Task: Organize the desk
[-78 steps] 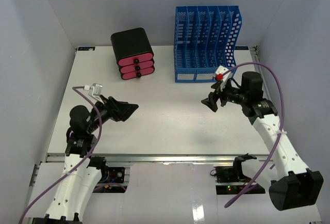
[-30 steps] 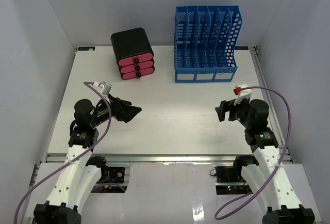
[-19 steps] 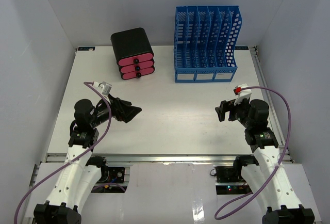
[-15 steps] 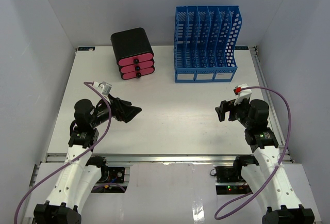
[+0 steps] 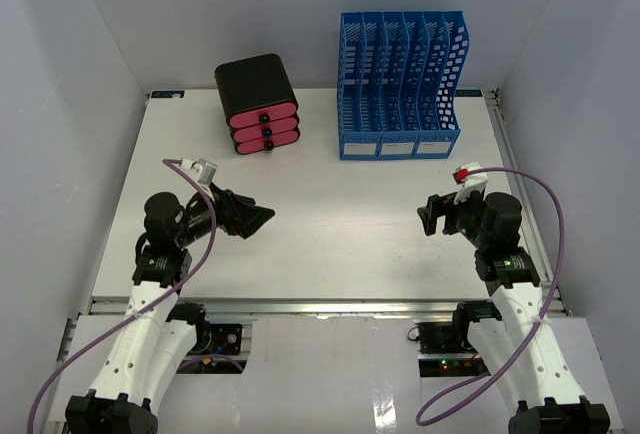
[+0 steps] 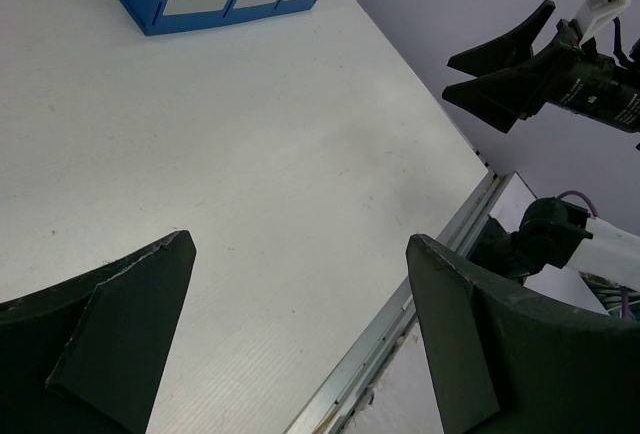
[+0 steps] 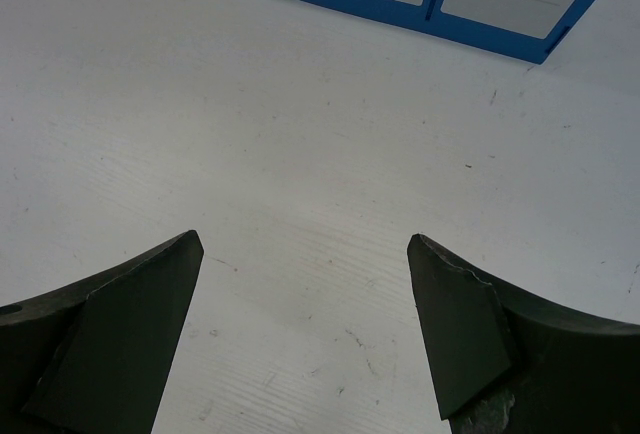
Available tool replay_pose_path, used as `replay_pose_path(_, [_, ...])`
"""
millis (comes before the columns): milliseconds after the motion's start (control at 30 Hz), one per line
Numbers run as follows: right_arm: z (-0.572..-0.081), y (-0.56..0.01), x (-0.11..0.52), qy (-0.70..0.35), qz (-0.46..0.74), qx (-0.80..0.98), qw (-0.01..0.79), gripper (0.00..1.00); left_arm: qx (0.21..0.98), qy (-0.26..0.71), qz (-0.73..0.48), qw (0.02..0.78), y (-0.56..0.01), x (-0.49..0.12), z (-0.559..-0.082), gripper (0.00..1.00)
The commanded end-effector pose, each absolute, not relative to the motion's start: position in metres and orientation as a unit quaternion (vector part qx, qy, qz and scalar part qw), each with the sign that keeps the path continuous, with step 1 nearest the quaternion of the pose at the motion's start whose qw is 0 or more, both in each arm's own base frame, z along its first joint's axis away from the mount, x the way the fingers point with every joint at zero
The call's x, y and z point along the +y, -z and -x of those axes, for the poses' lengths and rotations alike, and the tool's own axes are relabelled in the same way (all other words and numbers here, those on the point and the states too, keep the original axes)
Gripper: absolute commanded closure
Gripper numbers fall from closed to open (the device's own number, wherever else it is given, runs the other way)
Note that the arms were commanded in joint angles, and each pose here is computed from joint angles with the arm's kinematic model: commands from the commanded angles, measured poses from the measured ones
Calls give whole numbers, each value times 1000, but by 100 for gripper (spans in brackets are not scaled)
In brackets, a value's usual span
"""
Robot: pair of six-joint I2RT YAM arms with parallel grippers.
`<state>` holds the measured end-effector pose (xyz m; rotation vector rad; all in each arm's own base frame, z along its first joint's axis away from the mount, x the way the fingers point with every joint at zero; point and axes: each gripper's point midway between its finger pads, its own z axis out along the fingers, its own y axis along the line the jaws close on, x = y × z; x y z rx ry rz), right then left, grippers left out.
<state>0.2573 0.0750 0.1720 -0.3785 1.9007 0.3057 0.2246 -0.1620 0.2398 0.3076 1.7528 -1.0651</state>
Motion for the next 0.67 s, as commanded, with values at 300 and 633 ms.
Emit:
replay_pose_path(300, [-262, -178, 72, -125, 157, 798, 569, 10, 721, 439, -137, 519, -244, -161, -221, 2])
replay_pose_path(633, [-263, -180, 71, -124, 155, 796, 572, 10, 721, 437, -135, 521, -244, -161, -221, 2])
